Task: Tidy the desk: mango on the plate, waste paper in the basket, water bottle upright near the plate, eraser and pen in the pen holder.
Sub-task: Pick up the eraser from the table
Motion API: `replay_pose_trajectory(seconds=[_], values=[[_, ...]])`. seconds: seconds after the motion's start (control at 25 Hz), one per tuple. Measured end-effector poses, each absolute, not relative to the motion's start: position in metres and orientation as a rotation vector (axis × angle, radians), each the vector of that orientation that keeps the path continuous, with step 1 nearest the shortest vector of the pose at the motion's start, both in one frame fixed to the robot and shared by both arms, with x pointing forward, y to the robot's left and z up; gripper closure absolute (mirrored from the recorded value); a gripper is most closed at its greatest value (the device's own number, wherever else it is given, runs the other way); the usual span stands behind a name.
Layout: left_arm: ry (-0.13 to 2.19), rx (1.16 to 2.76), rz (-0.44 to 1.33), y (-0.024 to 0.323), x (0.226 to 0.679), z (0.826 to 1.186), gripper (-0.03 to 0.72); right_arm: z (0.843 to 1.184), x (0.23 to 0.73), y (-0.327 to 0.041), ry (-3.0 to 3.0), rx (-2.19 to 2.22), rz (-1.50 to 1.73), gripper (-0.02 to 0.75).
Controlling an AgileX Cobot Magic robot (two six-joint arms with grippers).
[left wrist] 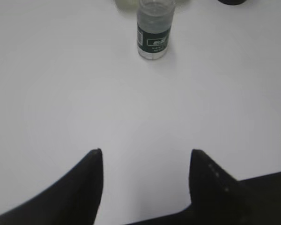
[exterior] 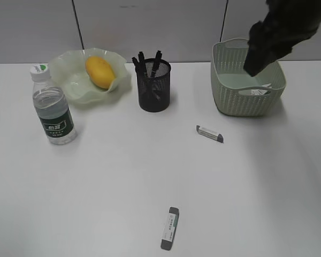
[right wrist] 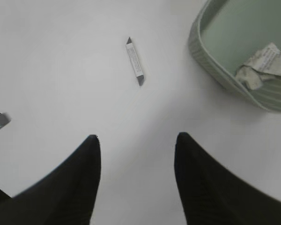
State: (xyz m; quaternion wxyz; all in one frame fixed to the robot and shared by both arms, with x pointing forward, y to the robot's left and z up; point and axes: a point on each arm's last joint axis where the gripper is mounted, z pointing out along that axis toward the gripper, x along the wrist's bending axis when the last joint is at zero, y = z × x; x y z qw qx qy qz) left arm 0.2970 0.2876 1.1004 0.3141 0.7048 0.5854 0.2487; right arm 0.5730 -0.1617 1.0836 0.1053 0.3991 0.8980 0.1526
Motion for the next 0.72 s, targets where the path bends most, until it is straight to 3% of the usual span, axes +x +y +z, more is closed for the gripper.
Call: replay_pose_trajectory(seconds=[0.2,0.44,0.72], values=[[1.53,1.788,0.637,0.285,0.258,1.069,0.245,1.028,0.6,-0.15,2.752,1.185,0.323,0.335],[1.421,1.637,0.776,0.285,0.223,1.064,0.245,0.979,0.617,-0.141,2.83,1.146,0.277,0.348],[1.393,1.606,0.834,0.287,0.227,1.059,0.245,0.937,0.626,-0.13,2.874,1.115,0.245,0.377]])
